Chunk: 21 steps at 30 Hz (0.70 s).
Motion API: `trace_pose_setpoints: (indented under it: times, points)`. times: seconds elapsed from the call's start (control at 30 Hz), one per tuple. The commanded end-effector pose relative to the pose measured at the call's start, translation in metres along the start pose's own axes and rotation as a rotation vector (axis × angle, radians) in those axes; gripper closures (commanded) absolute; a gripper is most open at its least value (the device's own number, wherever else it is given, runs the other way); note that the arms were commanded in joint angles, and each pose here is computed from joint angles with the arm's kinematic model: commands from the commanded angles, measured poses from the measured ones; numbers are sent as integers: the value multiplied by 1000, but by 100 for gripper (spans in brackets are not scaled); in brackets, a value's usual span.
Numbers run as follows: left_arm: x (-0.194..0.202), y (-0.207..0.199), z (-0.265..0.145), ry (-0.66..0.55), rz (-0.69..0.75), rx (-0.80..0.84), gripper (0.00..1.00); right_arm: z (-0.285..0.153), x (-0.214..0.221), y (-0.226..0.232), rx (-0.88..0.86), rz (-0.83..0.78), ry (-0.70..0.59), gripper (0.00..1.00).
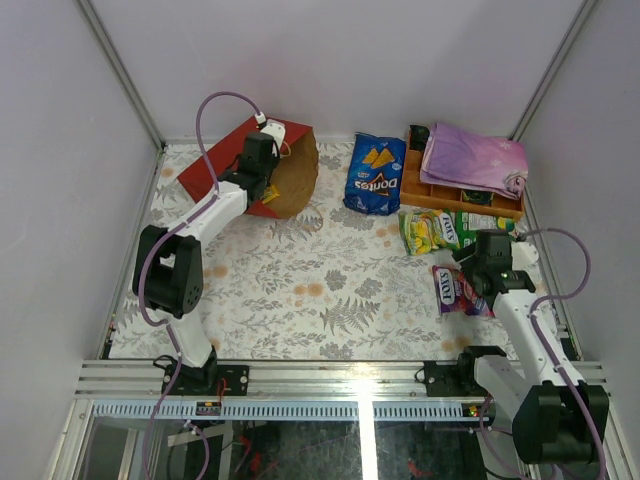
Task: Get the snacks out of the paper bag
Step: Place the snack at the center of the board.
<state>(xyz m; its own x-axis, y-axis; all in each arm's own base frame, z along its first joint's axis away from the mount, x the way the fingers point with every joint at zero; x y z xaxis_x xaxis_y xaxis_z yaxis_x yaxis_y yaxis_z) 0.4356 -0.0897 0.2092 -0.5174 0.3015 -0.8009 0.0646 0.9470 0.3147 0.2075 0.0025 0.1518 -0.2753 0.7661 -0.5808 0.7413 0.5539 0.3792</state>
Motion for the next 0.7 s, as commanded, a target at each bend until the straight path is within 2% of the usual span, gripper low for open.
trace_pose_setpoints:
  times: [0.0, 0.1, 0.27, 0.67]
  points:
    - [-4, 3, 5, 6, -16, -12, 100, 7, 52, -21, 17, 92, 271, 29]
    - [-3, 1, 6, 9, -12, -7, 100, 16, 68, -32, 52, 129, 317, 30]
    - [-3, 1, 6, 13, -7, -13, 100, 22, 69, -34, 110, 101, 323, 27]
    - [-3, 1, 6, 11, -7, -10, 100, 43, 32, -47, 233, 6, 189, 22]
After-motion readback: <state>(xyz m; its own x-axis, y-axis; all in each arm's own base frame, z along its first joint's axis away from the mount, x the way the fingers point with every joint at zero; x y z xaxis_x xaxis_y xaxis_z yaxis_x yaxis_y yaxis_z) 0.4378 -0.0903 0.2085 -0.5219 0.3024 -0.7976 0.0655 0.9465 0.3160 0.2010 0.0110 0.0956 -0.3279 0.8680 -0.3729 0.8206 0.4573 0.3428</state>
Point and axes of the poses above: each gripper's point midway between its finger pads, its own z axis out along the fingers, its own y axis along the line the jaws close on, x = y × z, the point moved 8 cm from there along -z, back along the fingers, and after that the axes turned 1 degree about -z, right-handed, at the moved point
